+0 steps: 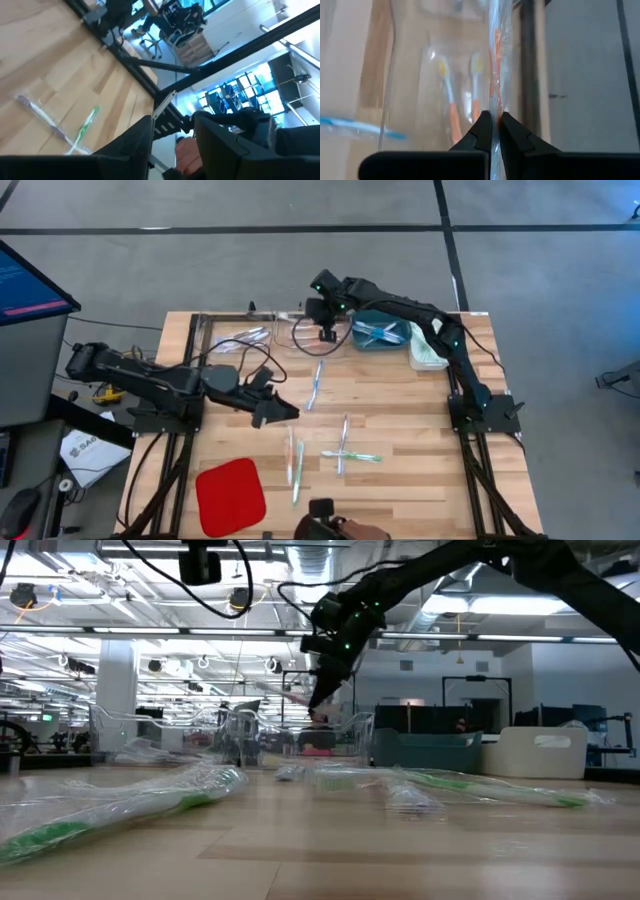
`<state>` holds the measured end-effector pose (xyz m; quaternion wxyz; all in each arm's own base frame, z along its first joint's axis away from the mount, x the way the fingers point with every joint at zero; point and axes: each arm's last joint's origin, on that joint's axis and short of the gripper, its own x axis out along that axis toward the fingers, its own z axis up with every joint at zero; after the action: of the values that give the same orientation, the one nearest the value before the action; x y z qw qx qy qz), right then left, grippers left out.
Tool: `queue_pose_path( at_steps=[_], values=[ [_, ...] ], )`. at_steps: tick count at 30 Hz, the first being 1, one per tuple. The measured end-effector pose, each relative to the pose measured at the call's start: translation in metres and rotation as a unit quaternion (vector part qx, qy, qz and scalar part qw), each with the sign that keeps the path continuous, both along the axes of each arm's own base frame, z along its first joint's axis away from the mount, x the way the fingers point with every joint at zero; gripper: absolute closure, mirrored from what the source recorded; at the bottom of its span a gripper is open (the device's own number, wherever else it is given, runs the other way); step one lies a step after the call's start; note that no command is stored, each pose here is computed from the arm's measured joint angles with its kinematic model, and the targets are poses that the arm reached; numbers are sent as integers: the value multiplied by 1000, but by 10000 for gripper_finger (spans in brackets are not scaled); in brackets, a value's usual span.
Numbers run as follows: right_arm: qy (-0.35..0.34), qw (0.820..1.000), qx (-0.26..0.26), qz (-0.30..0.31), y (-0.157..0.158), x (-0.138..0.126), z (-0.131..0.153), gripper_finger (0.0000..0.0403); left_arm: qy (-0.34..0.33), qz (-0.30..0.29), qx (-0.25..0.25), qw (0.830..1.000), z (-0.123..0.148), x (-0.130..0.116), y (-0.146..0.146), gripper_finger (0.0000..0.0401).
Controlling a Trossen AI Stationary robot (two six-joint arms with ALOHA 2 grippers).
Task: Pick & Place Toothbrushes
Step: Put the orange toothbrush into the right transparent bin
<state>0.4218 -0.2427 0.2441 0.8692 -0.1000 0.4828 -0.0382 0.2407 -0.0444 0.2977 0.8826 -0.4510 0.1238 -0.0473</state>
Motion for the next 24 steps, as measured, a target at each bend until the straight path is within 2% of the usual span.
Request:
queue_pose_path(
  at_steps=[7, 12, 19, 24],
  values=[
    [60, 998, 17, -7, 4, -9, -35, 394, -11, 6, 2, 1000, 4, -4, 1, 256],
    [94, 995, 3, -27, 2, -17, -51, 394, -11, 3, 2, 1000, 4, -4, 0, 256],
    [88, 996, -1, -26, 2, -17, -56, 393, -11, 3, 2, 1000, 5, -4, 0, 256],
    [83, 996, -7, -26, 2, -15, -55, 352, -11, 3, 1, 1000, 4, -4, 0, 256]
  ],
)
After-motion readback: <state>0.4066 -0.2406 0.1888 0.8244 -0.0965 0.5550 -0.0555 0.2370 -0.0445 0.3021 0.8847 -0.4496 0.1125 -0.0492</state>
